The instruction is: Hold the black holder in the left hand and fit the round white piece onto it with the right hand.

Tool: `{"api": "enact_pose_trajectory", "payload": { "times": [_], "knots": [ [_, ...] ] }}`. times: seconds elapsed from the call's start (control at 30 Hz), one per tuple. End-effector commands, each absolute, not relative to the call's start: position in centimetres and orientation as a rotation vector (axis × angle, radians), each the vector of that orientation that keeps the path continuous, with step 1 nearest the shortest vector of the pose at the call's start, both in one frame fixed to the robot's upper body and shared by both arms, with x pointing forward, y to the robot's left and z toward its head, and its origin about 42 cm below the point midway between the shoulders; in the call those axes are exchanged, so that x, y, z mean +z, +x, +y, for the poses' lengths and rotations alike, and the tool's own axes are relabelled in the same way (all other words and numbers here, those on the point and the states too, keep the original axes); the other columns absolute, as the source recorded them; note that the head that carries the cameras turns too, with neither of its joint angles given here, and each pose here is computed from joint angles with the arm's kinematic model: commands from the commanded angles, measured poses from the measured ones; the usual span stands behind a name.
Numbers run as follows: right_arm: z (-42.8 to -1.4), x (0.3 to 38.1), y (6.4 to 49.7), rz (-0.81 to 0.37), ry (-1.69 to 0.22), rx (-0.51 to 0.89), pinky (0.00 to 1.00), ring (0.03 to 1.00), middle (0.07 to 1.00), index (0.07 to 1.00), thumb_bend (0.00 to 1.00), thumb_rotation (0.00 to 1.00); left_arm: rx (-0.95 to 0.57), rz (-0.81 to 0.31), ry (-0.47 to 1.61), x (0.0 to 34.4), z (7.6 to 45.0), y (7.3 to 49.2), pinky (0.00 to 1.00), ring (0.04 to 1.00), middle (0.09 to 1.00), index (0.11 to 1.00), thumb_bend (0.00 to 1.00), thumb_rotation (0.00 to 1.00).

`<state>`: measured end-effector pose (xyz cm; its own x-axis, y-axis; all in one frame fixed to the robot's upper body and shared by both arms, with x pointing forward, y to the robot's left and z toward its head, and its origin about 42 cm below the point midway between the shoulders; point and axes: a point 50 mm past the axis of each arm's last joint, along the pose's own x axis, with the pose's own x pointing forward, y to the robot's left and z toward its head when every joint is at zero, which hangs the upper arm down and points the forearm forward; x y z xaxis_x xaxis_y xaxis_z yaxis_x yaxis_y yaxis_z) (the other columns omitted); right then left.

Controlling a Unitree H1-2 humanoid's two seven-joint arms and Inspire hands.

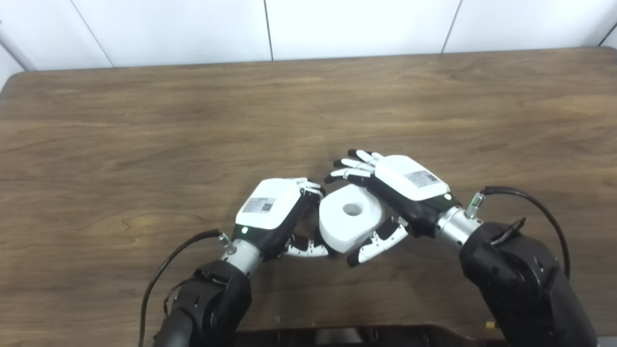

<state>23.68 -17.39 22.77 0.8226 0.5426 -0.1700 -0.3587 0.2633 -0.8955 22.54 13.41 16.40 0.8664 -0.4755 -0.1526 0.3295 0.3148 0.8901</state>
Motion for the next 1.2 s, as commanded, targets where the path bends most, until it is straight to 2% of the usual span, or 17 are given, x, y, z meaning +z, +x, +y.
{"api": "enact_pose_trajectory", "payload": {
  "times": [0.0, 0.3, 0.57, 1.17],
  "knots": [
    [-17.3, 23.5, 23.6, -0.236, -1.163, 0.598, 1.00, 1.000, 0.951, 0.822, 1.00, 0.37, -0.597, -0.099, 1.133, 15.7, 13.1, 21.9, 0.84, 0.863, 0.787, 0.489, 0.52, 0.06],
    [-17.4, 24.2, 23.8, -0.249, -1.178, 0.585, 1.00, 1.000, 0.957, 0.829, 1.00, 0.40, -0.598, -0.094, 1.134, 15.6, 13.0, 22.0, 0.84, 0.864, 0.791, 0.489, 0.52, 0.06],
    [-17.8, 26.9, 23.9, -0.278, -1.199, 0.602, 1.00, 1.000, 0.974, 0.852, 1.00, 0.45, -0.600, -0.094, 1.136, 15.4, 13.1, 22.2, 0.84, 0.865, 0.794, 0.489, 0.51, 0.06],
    [-17.8, 30.6, 24.2, -0.296, -1.240, 0.622, 1.00, 1.000, 0.990, 0.890, 1.00, 0.44, -0.595, -0.092, 1.129, 15.2, 13.2, 22.2, 0.84, 0.865, 0.792, 0.489, 0.51, 0.06]
  ]
}}
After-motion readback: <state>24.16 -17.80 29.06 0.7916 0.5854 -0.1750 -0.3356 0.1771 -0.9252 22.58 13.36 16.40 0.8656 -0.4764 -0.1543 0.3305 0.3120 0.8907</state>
